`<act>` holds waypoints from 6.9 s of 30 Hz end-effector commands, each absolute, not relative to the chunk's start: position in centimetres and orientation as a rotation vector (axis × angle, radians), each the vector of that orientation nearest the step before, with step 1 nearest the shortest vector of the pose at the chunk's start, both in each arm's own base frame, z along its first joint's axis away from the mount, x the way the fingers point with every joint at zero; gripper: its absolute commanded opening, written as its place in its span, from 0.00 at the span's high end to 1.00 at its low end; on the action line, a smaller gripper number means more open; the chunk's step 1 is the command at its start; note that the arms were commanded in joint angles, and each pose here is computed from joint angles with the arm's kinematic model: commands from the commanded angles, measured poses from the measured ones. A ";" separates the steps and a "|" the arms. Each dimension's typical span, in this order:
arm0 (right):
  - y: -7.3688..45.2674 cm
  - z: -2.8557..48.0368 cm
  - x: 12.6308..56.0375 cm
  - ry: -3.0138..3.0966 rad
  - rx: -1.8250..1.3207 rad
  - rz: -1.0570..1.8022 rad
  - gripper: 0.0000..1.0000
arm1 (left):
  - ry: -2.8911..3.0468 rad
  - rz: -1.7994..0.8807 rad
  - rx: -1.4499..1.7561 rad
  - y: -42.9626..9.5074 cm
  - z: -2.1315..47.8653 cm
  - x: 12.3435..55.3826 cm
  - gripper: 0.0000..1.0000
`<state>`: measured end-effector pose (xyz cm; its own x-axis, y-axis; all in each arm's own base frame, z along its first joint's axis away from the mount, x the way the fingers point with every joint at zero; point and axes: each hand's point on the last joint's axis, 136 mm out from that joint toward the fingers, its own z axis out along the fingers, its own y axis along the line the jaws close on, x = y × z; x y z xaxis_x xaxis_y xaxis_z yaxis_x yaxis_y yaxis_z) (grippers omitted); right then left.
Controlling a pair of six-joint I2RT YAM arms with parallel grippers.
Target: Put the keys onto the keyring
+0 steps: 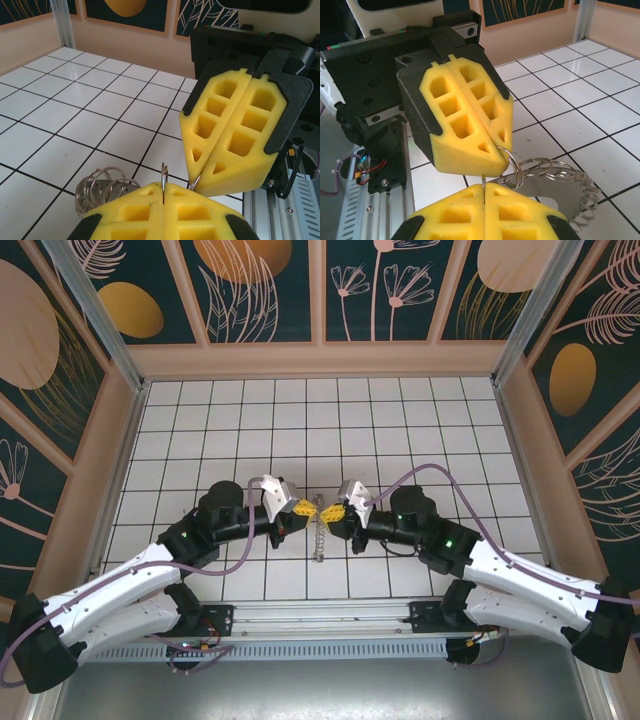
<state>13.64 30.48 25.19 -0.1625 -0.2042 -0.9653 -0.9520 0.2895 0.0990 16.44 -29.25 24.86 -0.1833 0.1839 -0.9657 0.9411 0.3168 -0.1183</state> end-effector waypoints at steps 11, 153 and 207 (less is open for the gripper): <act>30.7 28.2 14.8 1.505 -0.969 0.947 1.00 | 1.543 -0.978 1.032 -29.4 26.6 16.5 1.00; 29.7 31.0 17.0 1.534 -0.736 0.957 1.00 | 1.544 -0.990 1.098 -30.1 26.3 15.1 1.00; 29.3 25.3 19.4 1.818 -0.707 0.891 1.00 | 1.471 -0.956 1.049 -29.3 28.3 15.2 1.00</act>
<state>17.61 30.30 25.93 -0.3389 -0.0837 -0.9371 -0.8346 0.4864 0.2584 16.69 -28.80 25.32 -0.1576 0.1865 -0.9697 0.9254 0.3705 -0.0791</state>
